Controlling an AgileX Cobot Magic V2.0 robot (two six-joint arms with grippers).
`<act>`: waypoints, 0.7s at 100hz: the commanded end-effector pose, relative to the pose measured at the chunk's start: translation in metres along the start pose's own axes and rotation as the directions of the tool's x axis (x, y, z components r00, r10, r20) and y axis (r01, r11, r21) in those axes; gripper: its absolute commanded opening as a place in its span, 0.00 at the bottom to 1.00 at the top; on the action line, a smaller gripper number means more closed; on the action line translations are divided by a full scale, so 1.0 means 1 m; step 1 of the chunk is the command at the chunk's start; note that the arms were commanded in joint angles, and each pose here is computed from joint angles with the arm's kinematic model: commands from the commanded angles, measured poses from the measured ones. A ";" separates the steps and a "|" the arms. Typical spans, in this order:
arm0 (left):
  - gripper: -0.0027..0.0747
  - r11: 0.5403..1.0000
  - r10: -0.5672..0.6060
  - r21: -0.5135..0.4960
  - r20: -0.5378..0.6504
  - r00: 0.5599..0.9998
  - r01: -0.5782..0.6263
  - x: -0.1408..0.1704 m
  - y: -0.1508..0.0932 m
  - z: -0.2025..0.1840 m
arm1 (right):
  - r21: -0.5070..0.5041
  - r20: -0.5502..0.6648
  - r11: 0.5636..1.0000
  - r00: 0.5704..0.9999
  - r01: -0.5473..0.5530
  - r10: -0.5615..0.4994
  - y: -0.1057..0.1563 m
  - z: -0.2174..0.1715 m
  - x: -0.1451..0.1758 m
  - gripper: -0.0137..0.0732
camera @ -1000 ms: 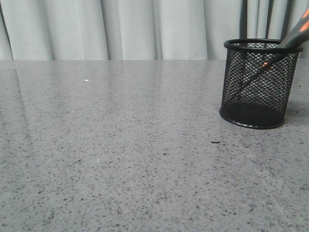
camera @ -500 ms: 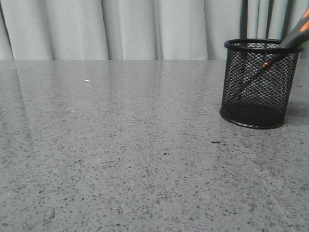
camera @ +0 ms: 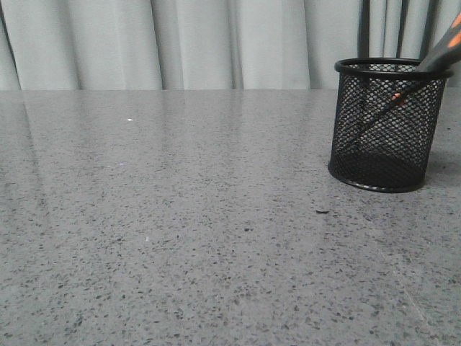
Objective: Put scissors into bucket
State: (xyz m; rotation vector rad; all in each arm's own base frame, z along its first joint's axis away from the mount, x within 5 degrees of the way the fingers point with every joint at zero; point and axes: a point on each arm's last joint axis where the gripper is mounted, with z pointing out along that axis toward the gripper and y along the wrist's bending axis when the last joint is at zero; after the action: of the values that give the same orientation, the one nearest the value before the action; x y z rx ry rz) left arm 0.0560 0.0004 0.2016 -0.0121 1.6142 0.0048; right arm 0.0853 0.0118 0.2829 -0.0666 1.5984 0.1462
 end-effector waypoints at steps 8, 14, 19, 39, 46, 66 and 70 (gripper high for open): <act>0.01 1.000 -0.018 0.005 0.085 0.996 0.017 -0.002 0.000 -0.001 | 0.025 0.085 1.000 0.996 0.013 -0.015 -0.002 0.000 -0.015 0.08; 0.01 1.000 -0.018 0.005 0.085 0.996 0.017 -0.002 0.000 -0.001 | 0.025 0.085 1.000 0.996 0.013 -0.015 -0.002 0.000 -0.015 0.08; 0.01 1.000 -0.018 0.005 0.085 0.996 0.017 -0.002 0.000 -0.001 | 0.025 0.085 1.000 0.996 0.013 -0.015 -0.002 0.000 -0.015 0.08; 0.01 1.000 -0.018 0.005 0.085 0.996 0.017 -0.002 0.000 -0.001 | 0.031 0.066 0.995 0.993 0.092 -0.094 -0.002 0.000 -0.010 0.08; 0.01 1.000 -0.018 0.005 0.085 0.996 0.017 -0.002 0.000 -0.001 | 0.034 0.051 0.992 0.991 0.120 -0.122 -0.003 0.000 -0.003 0.08; 0.01 1.000 -0.018 0.005 0.085 0.996 0.017 -0.002 0.000 -0.001 | 0.035 0.022 0.987 0.987 0.156 -0.156 -0.004 -0.009 0.032 0.08; 0.01 1.000 -0.018 0.005 0.085 0.996 0.017 -0.002 0.000 -0.001 | 0.036 0.032 0.986 0.986 0.164 -0.165 -0.005 -0.013 0.038 0.08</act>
State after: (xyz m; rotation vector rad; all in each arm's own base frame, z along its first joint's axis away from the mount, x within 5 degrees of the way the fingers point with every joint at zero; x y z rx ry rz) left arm 0.0560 0.0004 0.2016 -0.0121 1.6142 0.0048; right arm 0.0770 0.0087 0.2417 -0.1661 1.6532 0.0173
